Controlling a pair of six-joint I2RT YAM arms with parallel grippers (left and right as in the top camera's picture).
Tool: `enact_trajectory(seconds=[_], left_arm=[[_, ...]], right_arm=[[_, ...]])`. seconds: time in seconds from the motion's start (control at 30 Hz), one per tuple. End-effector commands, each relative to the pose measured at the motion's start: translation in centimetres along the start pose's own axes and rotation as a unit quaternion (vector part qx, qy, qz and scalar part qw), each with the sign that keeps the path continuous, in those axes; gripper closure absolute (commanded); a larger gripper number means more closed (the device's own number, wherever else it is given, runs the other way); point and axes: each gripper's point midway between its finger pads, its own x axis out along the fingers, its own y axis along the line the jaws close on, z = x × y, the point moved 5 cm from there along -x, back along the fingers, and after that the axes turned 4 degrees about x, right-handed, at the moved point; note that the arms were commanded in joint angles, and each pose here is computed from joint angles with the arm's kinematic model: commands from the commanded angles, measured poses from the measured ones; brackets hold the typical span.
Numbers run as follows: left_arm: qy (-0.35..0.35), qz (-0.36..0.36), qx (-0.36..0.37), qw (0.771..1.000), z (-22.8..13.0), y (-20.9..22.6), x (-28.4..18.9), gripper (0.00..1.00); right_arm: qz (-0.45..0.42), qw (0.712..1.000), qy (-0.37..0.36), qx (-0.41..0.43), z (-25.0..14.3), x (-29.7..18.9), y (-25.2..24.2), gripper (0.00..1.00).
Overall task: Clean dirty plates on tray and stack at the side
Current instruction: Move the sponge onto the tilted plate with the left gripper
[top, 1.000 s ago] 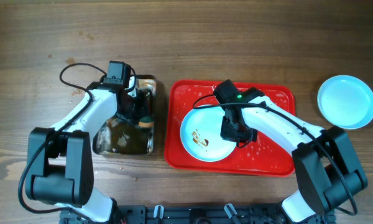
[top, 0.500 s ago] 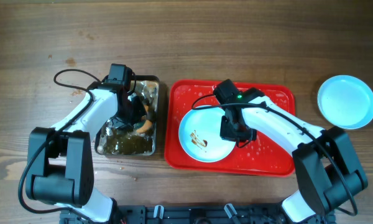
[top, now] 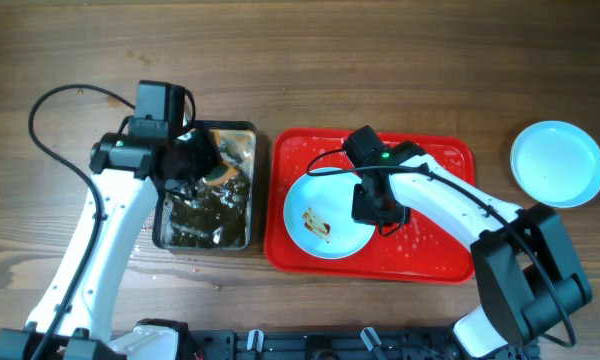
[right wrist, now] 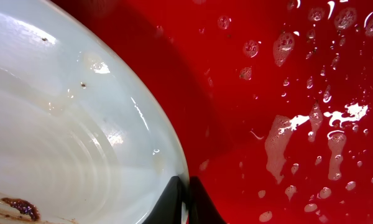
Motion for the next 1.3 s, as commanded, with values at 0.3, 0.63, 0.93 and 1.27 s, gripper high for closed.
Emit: enact_trajectory(seconds=[0.3, 0.63, 0.93, 1.27], left_arm=[[0.190, -0.193, 0.127, 0.954, -6.7, -8.5, 3.2, 0.96], [0.299, -0.262, 0.193, 0.897, -13.5, -14.1, 5.5, 0.96], [0.289, -0.228, 0.213, 0.905, -14.8, -13.1, 7.2, 0.96], [0.168, -0.162, 0.245, 0.941, -13.8, -8.7, 14.0, 0.96]], right_arm=[[0.011, 0.999, 0.010, 0.047, 0.9, 0.4, -1.5, 0.96], [0.122, 0.989, 0.037, 0.082, 1.7, 0.0, 0.9, 0.96], [0.143, 0.983, 0.042, 0.109, 1.9, -0.2, 1.5, 0.96], [0.149, 0.983, 0.040, 0.103, 1.9, -0.2, 1.7, 0.96]])
